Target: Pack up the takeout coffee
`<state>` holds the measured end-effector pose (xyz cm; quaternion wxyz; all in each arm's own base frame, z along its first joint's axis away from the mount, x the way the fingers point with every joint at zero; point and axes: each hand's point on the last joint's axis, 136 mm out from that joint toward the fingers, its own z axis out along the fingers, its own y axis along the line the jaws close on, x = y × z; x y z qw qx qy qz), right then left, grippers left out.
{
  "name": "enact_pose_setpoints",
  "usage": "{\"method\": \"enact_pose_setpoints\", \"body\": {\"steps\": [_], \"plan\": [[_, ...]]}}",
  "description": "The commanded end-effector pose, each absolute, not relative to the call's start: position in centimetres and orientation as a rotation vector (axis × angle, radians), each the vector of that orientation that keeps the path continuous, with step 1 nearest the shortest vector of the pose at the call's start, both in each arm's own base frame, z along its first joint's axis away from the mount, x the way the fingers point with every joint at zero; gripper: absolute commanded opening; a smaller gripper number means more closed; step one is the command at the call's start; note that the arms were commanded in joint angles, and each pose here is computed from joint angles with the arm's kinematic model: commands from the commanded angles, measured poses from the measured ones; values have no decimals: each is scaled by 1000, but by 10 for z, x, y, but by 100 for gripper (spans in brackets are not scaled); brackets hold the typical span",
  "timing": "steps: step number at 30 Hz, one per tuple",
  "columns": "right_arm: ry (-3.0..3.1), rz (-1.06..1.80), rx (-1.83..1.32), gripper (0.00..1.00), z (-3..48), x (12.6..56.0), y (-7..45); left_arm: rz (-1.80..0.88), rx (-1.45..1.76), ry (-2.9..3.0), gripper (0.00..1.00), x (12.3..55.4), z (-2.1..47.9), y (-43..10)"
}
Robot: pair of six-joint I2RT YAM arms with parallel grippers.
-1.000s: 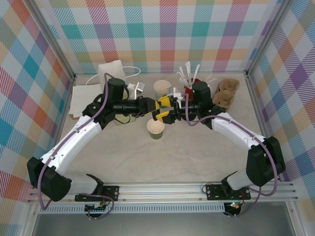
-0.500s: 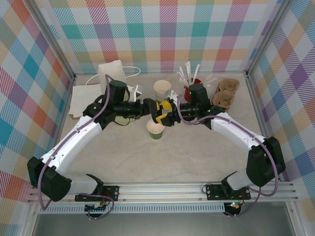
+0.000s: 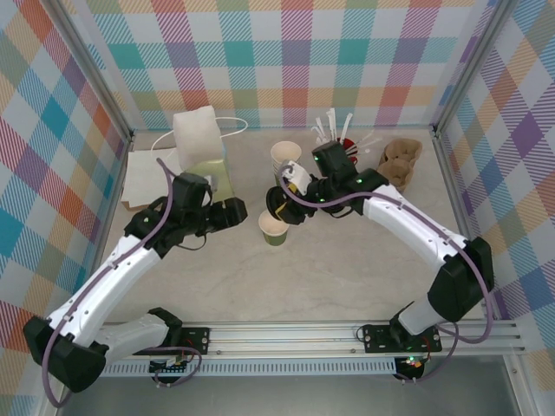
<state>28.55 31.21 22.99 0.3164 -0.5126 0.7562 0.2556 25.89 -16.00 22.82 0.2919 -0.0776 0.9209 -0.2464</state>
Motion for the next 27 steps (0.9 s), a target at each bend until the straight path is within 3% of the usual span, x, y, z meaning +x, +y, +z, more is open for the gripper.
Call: {"method": "enact_pose_setpoints", "body": {"steps": [1,12,27], "plan": [[2143,520,-1447,73,208,278,299,-442,-310,2458,76,251,207,-121],[2193,252,-1725,74,190,283,312,-293,-347,2481,76,237,176,-95],[2121,95,-1965,73,166,293,332,-224,-371,2492,77,235,158,-86]]}}
